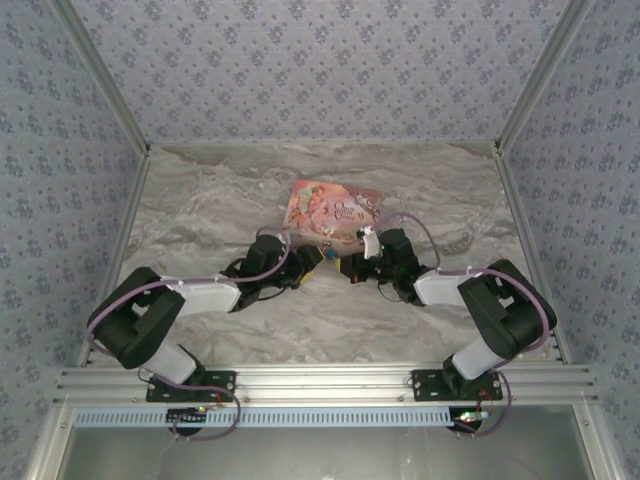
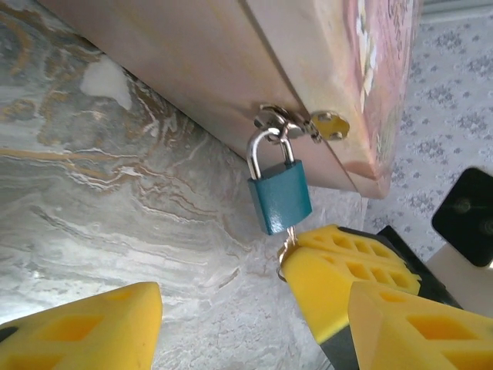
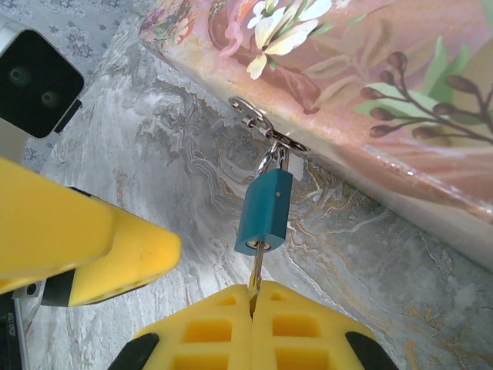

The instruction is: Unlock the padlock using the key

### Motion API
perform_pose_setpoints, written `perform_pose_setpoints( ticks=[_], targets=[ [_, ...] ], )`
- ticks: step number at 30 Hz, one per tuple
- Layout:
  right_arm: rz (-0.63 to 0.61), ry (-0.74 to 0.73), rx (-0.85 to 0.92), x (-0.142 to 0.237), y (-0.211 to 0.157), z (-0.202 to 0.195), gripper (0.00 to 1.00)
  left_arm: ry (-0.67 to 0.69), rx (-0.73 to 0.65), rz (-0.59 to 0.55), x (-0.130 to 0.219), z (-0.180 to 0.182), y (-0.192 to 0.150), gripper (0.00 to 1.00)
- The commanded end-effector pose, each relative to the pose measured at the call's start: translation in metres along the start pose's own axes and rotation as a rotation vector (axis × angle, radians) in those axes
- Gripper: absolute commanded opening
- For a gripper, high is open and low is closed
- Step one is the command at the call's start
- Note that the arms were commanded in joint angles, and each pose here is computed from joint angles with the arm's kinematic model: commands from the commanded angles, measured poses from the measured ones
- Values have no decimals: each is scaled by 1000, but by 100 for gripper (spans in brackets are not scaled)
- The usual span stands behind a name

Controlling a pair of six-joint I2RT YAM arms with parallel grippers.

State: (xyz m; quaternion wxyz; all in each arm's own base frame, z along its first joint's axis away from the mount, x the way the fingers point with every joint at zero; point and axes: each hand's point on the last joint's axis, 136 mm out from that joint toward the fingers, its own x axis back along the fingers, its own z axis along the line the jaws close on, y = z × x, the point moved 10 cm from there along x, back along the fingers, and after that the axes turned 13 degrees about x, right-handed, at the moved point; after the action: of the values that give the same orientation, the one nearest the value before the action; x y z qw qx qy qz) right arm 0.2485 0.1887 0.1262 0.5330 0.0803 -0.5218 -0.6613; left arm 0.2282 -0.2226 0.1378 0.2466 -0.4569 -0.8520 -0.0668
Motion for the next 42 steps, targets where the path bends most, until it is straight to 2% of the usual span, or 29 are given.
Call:
perform_pose_setpoints(
  ticks=[1,7,10,21,30,39,42],
  targets=[
    [-90,45,53,-2,22,9,0,-90,39,-17,1,-8,3,64],
    [-94,44,55,-3,24,10,0,-290,162,-16,-6,-9,7,52],
    [-92,46,57,-4,23,11,0,-335,204,-2,-14,-6,8,48],
    [-91,48,57,-5,24,11,0,-367,275,18,-40,7,5,44],
    [-88,53,54,-6,25,11,0,-374,292,1,-47,13,5,41],
    [-92,55,54,-7,25,11,0,-377,311,2,-52,16,4,32],
    [-91,55,49,-7,24,11,0,-381,309,0,-53,15,4,27]
  ],
)
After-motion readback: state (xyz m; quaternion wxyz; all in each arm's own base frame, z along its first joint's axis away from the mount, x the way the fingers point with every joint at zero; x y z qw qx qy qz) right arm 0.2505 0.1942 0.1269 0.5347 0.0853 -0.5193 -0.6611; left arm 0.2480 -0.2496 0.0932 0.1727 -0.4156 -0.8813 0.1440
